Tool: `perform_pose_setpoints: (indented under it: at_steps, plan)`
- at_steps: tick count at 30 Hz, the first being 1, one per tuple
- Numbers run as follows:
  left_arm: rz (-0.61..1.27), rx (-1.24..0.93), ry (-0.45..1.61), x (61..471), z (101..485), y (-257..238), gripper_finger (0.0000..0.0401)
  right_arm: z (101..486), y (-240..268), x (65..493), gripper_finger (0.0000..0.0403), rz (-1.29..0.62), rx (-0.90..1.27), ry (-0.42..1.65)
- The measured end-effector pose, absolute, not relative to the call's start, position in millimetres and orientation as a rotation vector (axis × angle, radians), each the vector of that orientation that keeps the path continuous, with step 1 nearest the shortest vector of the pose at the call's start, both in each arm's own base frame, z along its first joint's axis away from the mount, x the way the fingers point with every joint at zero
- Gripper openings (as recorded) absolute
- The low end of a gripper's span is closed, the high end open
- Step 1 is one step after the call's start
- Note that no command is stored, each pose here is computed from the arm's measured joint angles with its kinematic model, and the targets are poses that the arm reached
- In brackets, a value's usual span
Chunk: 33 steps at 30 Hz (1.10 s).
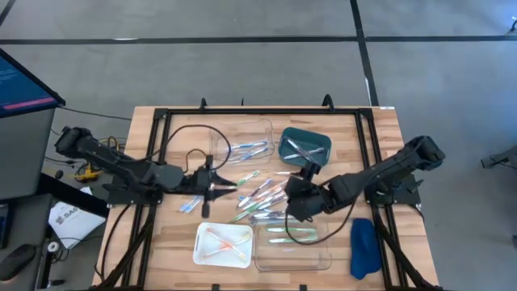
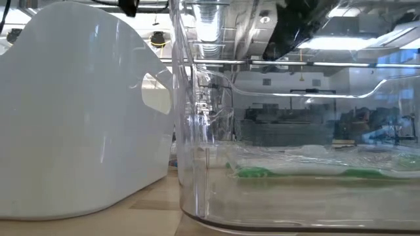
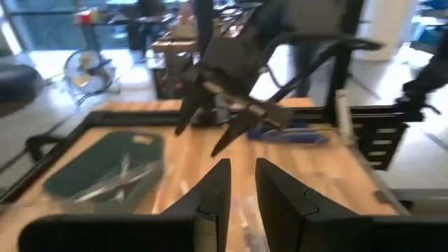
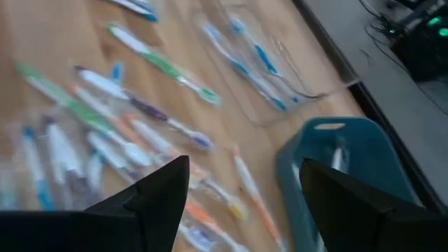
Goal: Pick & Place Toothbrushes
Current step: Put the green toothbrush into the bottom transparent bin
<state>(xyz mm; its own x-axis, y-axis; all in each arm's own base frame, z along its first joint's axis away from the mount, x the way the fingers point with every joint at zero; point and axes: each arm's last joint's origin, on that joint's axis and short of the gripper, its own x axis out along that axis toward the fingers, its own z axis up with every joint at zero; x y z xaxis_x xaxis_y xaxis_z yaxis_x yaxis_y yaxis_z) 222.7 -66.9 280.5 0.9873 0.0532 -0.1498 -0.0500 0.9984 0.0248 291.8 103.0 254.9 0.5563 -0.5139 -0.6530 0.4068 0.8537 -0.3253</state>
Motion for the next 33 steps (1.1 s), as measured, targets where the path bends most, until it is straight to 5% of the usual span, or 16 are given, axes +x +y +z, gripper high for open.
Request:
perform_pose_setpoints:
  at_steps: [11,23,33]
  plan:
    - [0.234,-0.126,0.396,223,231,-5,0.0060,255,88,293,0.0265,-0.582,-0.274,0.859]
    - [0.229,0.062,0.506,227,219,21,0.0060,260,65,309,0.0265,-0.601,-0.519,0.836]
    - [0.219,0.148,0.587,241,201,23,0.0060,240,32,297,0.0265,-0.320,-0.409,0.660]
